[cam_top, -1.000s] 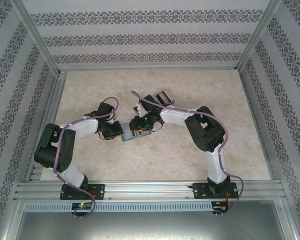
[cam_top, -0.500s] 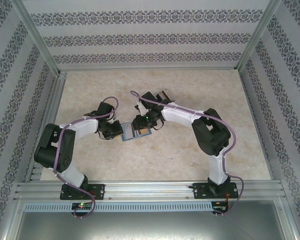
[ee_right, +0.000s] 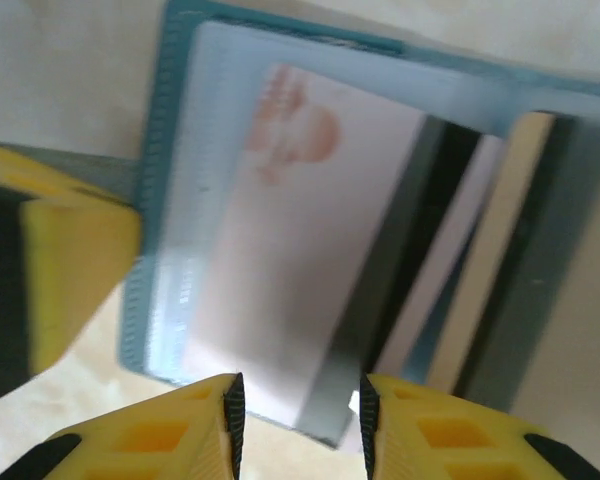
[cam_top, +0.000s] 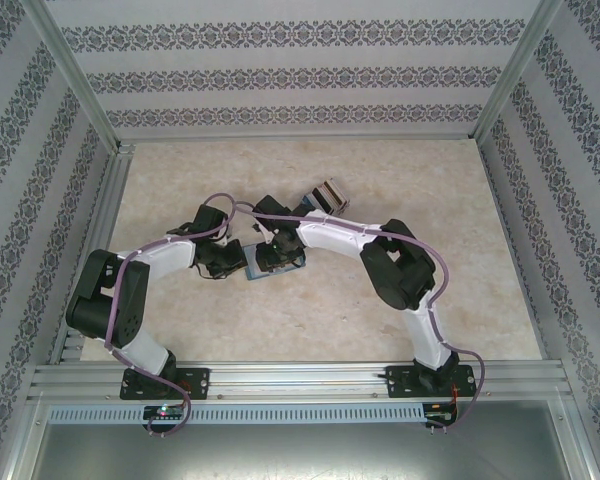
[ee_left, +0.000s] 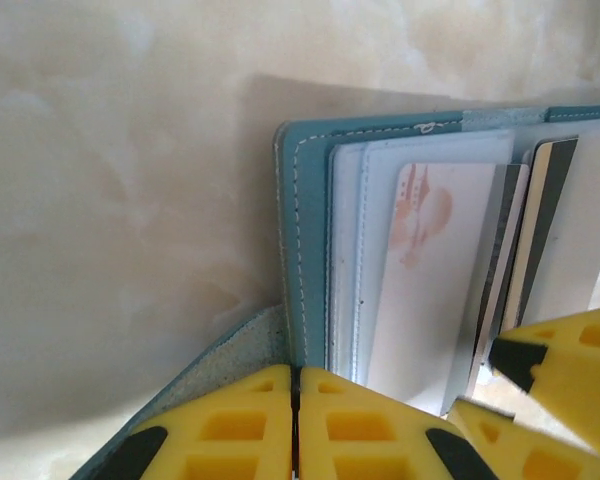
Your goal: Put the credit cards into the card holder
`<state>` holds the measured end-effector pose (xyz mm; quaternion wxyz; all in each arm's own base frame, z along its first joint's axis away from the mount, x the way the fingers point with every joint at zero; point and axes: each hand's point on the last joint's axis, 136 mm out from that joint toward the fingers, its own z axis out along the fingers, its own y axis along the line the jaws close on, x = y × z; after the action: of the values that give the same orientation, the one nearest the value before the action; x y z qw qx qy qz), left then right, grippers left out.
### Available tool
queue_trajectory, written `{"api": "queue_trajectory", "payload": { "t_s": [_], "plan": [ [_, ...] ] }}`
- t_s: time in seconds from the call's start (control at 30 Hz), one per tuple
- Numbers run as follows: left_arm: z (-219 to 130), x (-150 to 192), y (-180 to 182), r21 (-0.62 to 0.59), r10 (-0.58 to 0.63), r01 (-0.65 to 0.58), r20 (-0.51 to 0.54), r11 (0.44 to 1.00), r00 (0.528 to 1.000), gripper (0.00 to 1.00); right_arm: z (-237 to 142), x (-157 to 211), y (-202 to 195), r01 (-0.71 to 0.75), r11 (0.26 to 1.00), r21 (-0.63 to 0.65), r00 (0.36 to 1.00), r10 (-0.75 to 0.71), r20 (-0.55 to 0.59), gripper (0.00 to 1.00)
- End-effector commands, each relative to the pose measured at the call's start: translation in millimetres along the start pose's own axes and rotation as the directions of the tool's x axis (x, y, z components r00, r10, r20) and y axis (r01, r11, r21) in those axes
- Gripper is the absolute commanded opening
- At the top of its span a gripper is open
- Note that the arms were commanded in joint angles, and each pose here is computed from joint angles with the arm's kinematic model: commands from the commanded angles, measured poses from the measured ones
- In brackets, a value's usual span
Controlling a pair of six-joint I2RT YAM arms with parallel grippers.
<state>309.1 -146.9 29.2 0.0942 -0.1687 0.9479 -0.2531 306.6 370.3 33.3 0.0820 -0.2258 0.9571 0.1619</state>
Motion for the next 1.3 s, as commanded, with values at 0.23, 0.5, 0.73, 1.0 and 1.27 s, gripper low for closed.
{"api": "queue_trajectory", "payload": {
  "t_s": [0.23, 0.5, 0.73, 1.0, 1.27],
  "plan": [
    [-0.5, -0.6, -1.8, 0.043, -0.019, 0.019, 0.020, 0.999, 1.000, 0.08, 0.9, -5.1, 6.0, 0.077, 0.993, 0.091, 0.997, -0.078, 0.001, 0.38],
    [0.3, 1.6, -1.4, 0.047, -0.017, 0.016, 0.016, 0.999, 1.000, 0.08, 18.2, 2.3, -6.0, 0.083, 0.986, 0.145, 0.996, -0.077, -0.043, 0.36],
    [1.2, 3.6, 0.5, 0.050, -0.022, 0.021, 0.016, 0.999, 1.000, 0.08, 29.6, 10.6, -3.3, 0.107, 0.979, 0.172, 0.993, -0.097, -0.066, 0.27],
    [2.9, 4.3, 1.2, 0.051, -0.023, 0.022, 0.012, 0.998, 1.000, 0.08, 26.9, 10.3, 10.6, 0.099, 0.986, 0.134, 0.995, -0.095, -0.042, 0.15],
    [-5.0, 0.6, -3.1, 0.046, -0.009, 0.008, 0.026, 0.999, 1.000, 0.09, 14.0, 1.3, 21.8, 0.060, 0.997, 0.046, 0.998, -0.061, 0.016, 0.02]
  ]
}}
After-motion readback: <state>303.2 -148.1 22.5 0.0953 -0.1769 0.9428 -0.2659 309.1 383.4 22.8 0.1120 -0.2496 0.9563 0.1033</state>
